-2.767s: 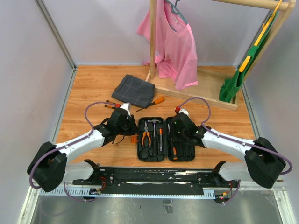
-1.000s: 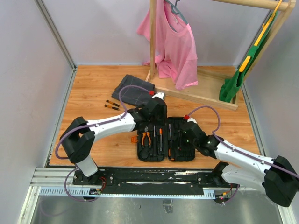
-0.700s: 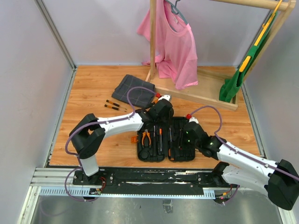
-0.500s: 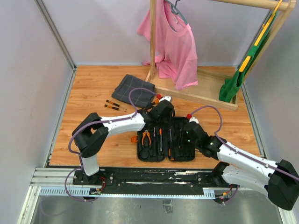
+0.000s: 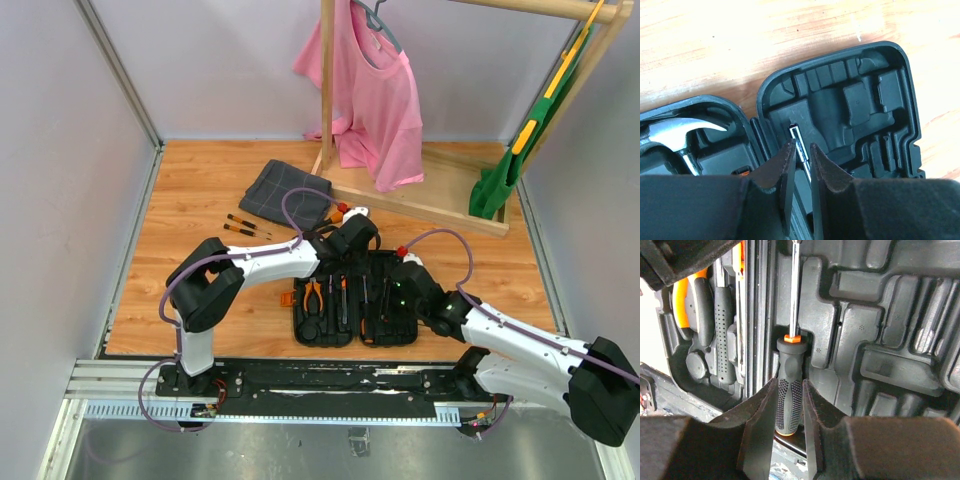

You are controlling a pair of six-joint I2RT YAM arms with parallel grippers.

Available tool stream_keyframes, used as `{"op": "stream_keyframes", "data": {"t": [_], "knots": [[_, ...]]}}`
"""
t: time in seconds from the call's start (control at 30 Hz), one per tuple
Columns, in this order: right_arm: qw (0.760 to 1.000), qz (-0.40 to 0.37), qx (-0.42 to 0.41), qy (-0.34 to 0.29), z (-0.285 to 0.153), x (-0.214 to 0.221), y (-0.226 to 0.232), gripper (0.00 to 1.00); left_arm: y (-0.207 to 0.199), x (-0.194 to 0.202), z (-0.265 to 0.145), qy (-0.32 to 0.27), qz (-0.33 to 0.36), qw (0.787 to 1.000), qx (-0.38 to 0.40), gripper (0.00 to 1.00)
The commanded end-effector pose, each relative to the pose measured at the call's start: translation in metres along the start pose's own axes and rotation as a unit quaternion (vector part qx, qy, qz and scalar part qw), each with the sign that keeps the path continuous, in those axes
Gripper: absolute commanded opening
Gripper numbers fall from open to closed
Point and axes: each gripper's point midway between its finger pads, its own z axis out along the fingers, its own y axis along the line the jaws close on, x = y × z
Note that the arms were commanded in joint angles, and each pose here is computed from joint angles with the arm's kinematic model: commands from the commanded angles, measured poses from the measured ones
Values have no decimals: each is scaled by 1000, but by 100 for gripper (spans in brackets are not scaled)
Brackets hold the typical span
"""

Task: Sort the tools into containers
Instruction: Place the screwdriver in the storage box.

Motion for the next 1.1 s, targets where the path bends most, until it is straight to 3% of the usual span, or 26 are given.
{"op": "stream_keyframes", "data": {"t": [0.0,0.67,0.97,1.07], "knots": [[1000,-2,-13,17,0,12,4,29,-4,-7,-2,-13,-5,1000,-7,22],[998,-25,11,53,5,30,-1,33,-3,-6,3,-10,-2,1000,-11,19],[997,-30,41,55,6,33,-15,19,2,-1,8,-4,0,1000,-26,16],[997,-29,41,52,6,33,-16,19,3,1,11,0,1,1000,-27,15]]}}
